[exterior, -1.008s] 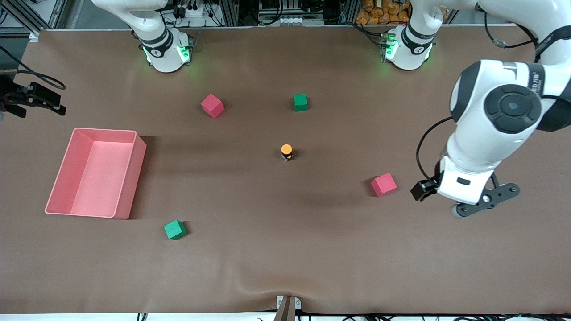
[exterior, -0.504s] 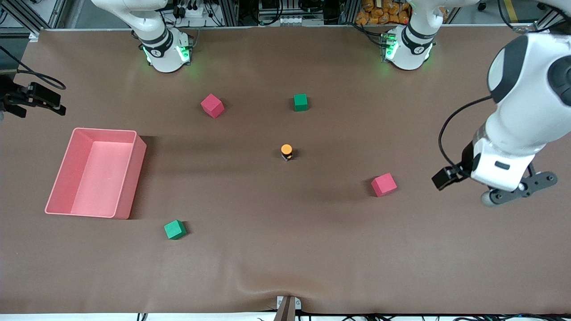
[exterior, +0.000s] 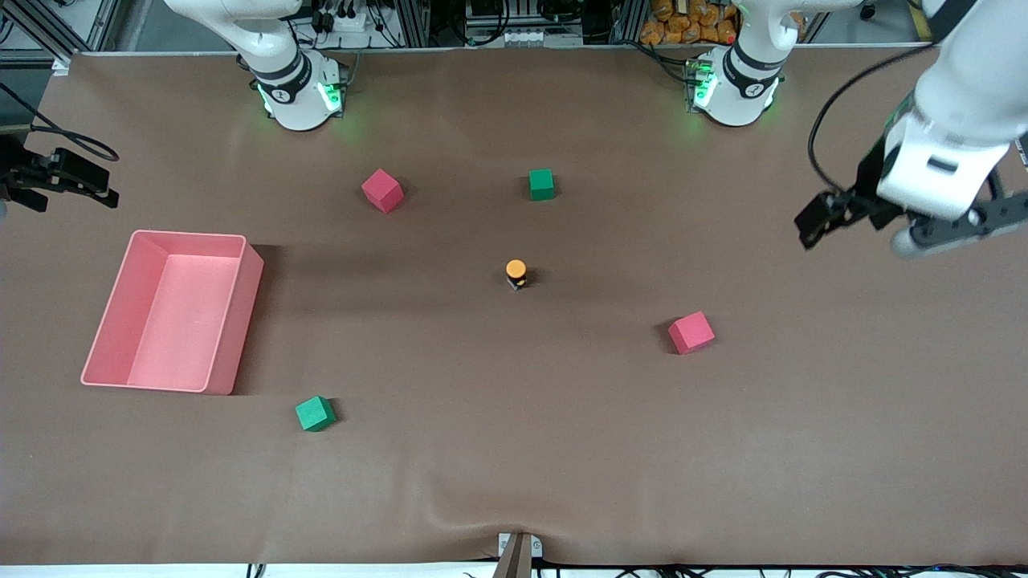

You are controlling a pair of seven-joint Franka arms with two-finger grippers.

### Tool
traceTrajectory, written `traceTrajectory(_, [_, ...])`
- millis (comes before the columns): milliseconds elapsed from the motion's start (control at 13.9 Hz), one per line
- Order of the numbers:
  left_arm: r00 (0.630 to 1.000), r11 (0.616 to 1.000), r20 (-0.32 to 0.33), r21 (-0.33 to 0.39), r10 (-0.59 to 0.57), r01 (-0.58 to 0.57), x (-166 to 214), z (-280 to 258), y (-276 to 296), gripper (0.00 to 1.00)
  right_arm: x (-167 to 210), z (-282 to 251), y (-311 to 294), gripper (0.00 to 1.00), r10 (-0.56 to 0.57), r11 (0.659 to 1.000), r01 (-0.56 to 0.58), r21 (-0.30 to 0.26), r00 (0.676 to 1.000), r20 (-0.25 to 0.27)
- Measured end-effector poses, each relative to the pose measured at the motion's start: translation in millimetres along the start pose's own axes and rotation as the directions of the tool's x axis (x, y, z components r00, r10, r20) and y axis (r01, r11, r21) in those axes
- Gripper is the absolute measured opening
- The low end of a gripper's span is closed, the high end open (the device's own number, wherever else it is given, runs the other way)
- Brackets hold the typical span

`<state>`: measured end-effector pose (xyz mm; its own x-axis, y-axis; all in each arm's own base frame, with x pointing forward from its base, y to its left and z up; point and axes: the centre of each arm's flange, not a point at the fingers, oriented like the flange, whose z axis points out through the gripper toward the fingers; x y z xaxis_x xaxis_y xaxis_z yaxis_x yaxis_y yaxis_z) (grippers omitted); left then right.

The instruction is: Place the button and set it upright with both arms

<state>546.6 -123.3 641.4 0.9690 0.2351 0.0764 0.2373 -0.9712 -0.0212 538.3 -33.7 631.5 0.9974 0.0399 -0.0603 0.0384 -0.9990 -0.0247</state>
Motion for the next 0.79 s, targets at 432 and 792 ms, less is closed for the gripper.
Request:
traceTrajectory(432, [0.994,0.995,0.021,-0.001,0.104,-0.104,6.8,-3.9,-85.6,1.0,0.0,0.0,-0.1,1.0,0.0,1.0,0.0,0.0,1.0,0.0])
traceTrajectory(792, [0.979,0.979,0.003,-0.005,0.205,-0.205,18.7,-9.4,-119.6,1.0,0.0,0.0,-0.1,1.0,0.0,1.0,0.0,0.0,1.0,0.0])
